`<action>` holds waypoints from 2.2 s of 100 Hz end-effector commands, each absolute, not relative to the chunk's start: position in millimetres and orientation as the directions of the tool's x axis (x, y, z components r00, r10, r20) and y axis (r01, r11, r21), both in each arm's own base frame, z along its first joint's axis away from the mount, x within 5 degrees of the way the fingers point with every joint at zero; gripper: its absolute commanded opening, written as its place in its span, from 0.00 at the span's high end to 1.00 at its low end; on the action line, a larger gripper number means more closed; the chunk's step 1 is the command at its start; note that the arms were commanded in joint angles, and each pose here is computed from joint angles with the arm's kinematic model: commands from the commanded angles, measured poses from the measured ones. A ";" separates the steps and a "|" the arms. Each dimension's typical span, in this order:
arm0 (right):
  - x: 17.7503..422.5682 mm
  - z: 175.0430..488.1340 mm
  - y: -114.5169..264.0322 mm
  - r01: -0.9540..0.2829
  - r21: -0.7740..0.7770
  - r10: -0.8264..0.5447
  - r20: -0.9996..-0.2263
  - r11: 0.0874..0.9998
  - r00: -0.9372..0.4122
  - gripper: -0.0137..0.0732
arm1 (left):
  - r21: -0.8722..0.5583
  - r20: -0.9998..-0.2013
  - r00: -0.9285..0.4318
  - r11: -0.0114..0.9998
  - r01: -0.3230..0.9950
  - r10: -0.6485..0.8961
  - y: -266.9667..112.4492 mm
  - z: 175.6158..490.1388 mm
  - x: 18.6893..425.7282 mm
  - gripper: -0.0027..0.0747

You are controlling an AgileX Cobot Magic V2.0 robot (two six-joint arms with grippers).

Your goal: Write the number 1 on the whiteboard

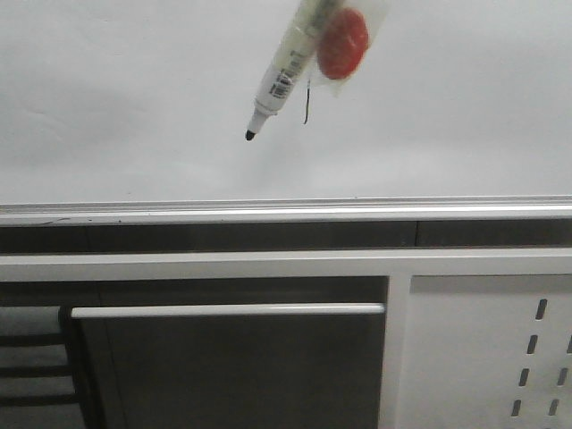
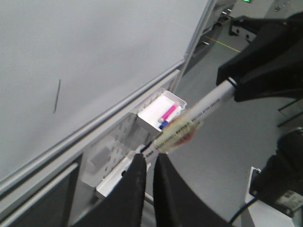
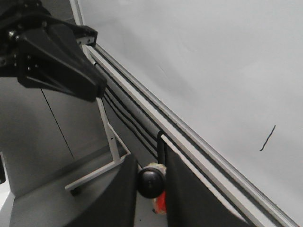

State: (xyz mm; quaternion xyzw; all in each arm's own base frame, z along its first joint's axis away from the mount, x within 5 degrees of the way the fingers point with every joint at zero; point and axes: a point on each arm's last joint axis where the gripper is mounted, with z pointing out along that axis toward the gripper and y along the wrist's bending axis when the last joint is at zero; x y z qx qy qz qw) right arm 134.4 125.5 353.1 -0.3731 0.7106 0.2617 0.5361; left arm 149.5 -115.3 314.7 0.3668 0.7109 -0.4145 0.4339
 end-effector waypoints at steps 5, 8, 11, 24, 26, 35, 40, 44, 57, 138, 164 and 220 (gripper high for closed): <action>144.9 372.3 124.2 -0.820 0.012 -0.239 -0.954 0.572 -0.181 0.90 | -0.303 -0.930 -0.346 0.274 0.913 0.126 -124.6 322.5 151.4 0.72; 147.1 373.2 125.0 -0.828 0.021 -0.252 -0.948 0.560 -0.194 0.90 | -0.303 -0.928 -0.348 0.273 0.913 0.131 -126.5 321.3 151.9 0.66; 150.2 373.1 126.7 -0.837 0.031 -0.266 -0.941 0.547 -0.209 0.90 | -0.295 -0.930 -0.340 0.265 0.918 0.141 -128.9 319.7 152.2 0.61; 158.9 380.4 135.2 -0.867 0.056 -0.294 -0.928 0.496 -0.228 0.90 | -0.229 -0.943 -0.279 0.254 0.940 0.184 -140.8 315.8 149.8 0.51; 160.5 381.9 136.6 -0.869 0.061 -0.293 -0.928 0.491 -0.230 0.90 | -0.220 -0.943 -0.272 0.254 0.942 0.191 -142.8 315.1 149.4 0.51; 168.2 385.8 142.0 -0.876 0.071 -0.297 -0.925 0.477 -0.237 0.90 | -0.151 -0.952 -0.215 0.279 0.948 0.216 -149.9 313.6 148.8 0.51; 170.9 387.2 145.0 -0.885 0.079 -0.309 -0.920 0.458 -0.242 0.90 | -0.122 -0.955 -0.191 0.287 0.950 0.229 -153.5 312.7 148.2 0.51; 173.1 388.5 147.2 -0.891 0.084 -0.317 -0.916 0.446 -0.244 0.90 | -0.103 -0.955 -0.178 0.298 0.949 0.236 -155.4 312.3 148.2 0.51; 175.5 393.6 153.0 -0.910 0.100 -0.331 -0.911 0.403 -0.247 0.90 | -0.053 -0.957 -0.138 0.314 0.948 0.254 -161.1 311.6 146.6 0.51; 175.5 401.5 162.6 -0.934 0.187 -0.323 -0.902 0.303 -0.286 0.90 | -0.079 -0.948 -0.160 0.282 0.956 0.276 -171.8 301.0 150.8 0.89; 178.5 401.7 161.4 -0.925 0.184 -0.312 -0.904 0.332 -0.292 0.47 | -0.078 -0.948 -0.160 0.286 0.955 0.277 -171.7 300.9 151.2 0.99; 192.3 429.2 94.3 -0.752 0.122 -0.129 -0.955 0.648 -0.266 0.34 | -0.092 -0.966 -0.234 0.692 0.716 0.114 -133.5 300.3 159.9 0.99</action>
